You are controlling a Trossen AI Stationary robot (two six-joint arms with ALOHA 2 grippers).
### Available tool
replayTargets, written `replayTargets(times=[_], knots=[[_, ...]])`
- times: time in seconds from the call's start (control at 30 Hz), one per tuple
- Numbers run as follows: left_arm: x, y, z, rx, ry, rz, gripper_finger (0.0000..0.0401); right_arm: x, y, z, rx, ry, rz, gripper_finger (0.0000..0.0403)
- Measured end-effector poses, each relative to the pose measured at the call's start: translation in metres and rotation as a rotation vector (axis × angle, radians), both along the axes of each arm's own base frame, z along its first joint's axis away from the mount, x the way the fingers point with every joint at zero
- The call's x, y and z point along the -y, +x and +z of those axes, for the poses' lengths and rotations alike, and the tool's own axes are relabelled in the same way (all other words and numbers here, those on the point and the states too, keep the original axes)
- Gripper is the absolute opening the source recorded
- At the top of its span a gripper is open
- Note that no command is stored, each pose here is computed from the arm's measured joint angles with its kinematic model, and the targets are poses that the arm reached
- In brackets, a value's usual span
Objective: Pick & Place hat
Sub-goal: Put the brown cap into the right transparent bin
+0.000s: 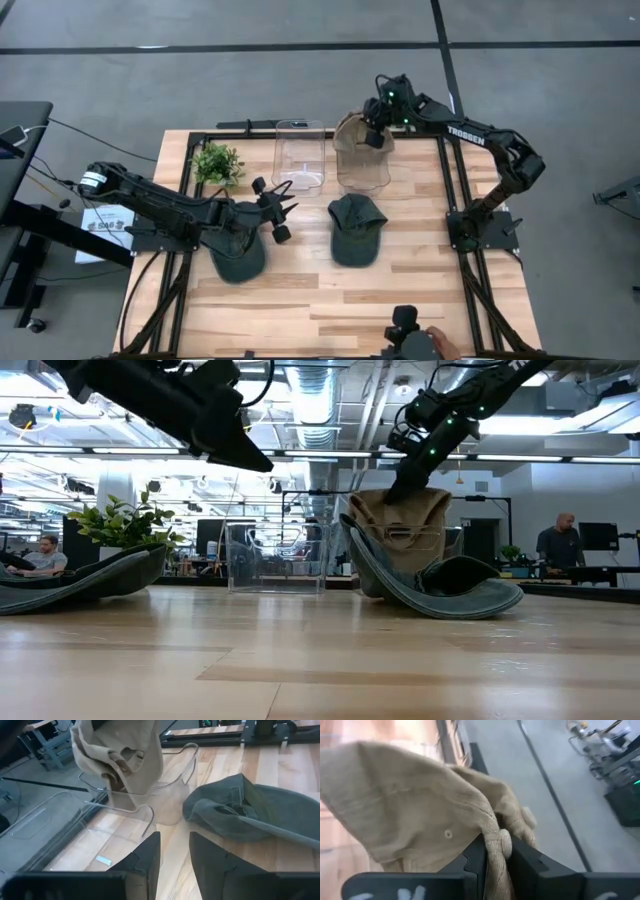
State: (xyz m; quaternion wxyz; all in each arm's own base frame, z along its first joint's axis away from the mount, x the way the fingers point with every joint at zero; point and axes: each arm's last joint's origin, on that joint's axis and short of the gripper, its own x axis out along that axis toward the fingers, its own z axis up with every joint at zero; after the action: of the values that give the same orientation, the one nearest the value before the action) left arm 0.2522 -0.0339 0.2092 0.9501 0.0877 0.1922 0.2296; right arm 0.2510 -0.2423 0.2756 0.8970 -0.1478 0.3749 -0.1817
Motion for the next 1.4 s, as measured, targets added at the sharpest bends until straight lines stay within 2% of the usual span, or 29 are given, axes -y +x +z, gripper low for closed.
replayTargets(times=[0.33,0.83,1.13,1.4], knots=[[0.000,0.000,0.000,0.002,-0.010,-0.019,0.0102,0.001,-0.001,0.000,-0.017,-0.028,-0.039,0.0063],[0.000,0.000,0.000,0.002,-0.010,-0.019,0.0102,-0.002,0.000,-0.002,-0.002,0.050,-0.086,0.0068],[0.000,0.001,0.000,0.003,-0.010,-0.018,0.0102,-0.008,0.000,0.001,-0.013,0.057,-0.067,0.0129],[0.001,0.001,0.000,0.003,-0.010,-0.018,0.0102,-0.020,-0.013,0.029,0.049,0.000,-0.064,0.0185]])
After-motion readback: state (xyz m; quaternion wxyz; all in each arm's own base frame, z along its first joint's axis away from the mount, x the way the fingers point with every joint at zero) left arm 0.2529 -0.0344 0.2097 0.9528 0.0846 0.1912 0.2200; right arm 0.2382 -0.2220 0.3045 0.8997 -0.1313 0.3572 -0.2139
